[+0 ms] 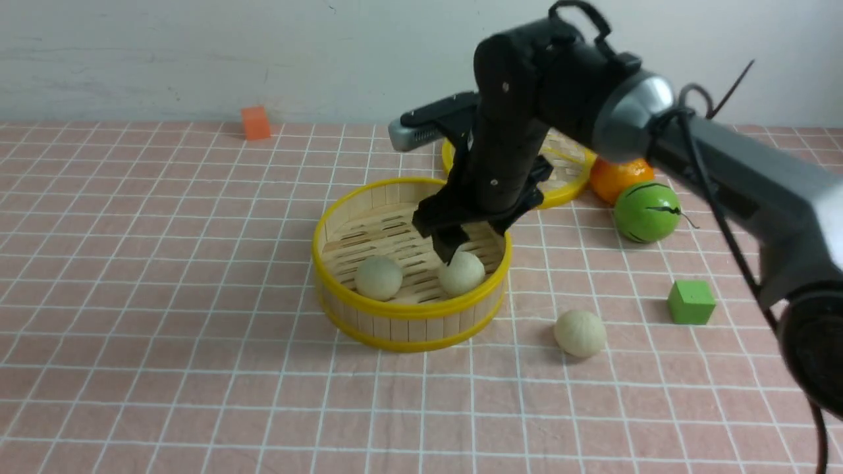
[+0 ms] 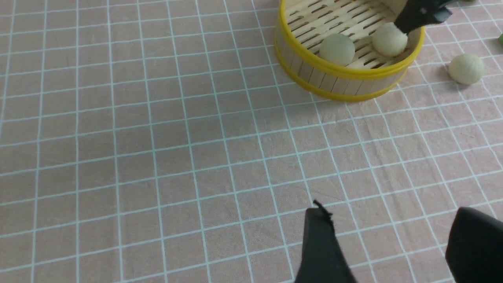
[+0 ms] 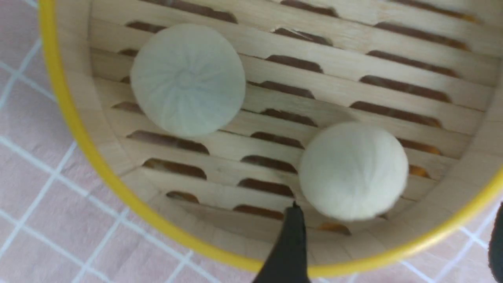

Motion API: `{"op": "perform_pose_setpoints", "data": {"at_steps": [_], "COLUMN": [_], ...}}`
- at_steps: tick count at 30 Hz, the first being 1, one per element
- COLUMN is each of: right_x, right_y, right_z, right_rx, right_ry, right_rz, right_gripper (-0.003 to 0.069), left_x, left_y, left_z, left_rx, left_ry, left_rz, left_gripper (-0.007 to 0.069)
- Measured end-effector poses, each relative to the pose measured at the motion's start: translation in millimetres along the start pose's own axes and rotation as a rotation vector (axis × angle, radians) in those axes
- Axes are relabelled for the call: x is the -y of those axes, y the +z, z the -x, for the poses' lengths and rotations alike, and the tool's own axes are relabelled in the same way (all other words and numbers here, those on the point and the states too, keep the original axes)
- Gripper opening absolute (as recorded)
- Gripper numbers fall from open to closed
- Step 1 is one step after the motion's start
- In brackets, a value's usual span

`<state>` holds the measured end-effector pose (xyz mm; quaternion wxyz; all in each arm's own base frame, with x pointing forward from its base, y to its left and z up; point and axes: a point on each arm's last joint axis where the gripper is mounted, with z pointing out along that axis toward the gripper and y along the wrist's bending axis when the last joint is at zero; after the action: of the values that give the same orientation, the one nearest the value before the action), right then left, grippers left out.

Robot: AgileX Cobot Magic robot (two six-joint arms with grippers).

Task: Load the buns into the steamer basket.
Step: Use the right arm to grab a steamed stuffed bun

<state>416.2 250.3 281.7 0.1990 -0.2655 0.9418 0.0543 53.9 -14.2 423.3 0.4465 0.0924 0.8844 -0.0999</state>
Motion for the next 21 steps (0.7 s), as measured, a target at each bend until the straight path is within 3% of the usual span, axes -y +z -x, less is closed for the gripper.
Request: {"op": "perform_pose_setpoints", "data": {"at_steps": [4,7,15,21], "right_x": [6.0,17.0,50.2,74.0], "right_y": [-40.7,-48.7,6.7,41.8], "right_z": [-0.9,-13.5,-70.0,-89.7], "right_rx": [0.059,0.028,-0.249,-0.217], "right_ry": [-0.037,-0.019,0.086,0.216], "right_rz": [-0.034,-0.049,-0.066,-0.095], "right_gripper": [0.0606,0.0549,0.0468,0.0465], "left_x": [0.1,0.1,0.1,0.2], "left_y": [0.0,0.0,0.0,0.0], "left_z": [0.0,0.0,0.0,0.0], "left_rx": [0.000,0.000,0.000,-0.001], "left_ry": [0.000,0.000,0.000,-0.001], "left_rz": [-0.001,-0.001,-0.001,-0.002], "left_gripper": [0.0401,0.0395,0.0394,0.0394]}}
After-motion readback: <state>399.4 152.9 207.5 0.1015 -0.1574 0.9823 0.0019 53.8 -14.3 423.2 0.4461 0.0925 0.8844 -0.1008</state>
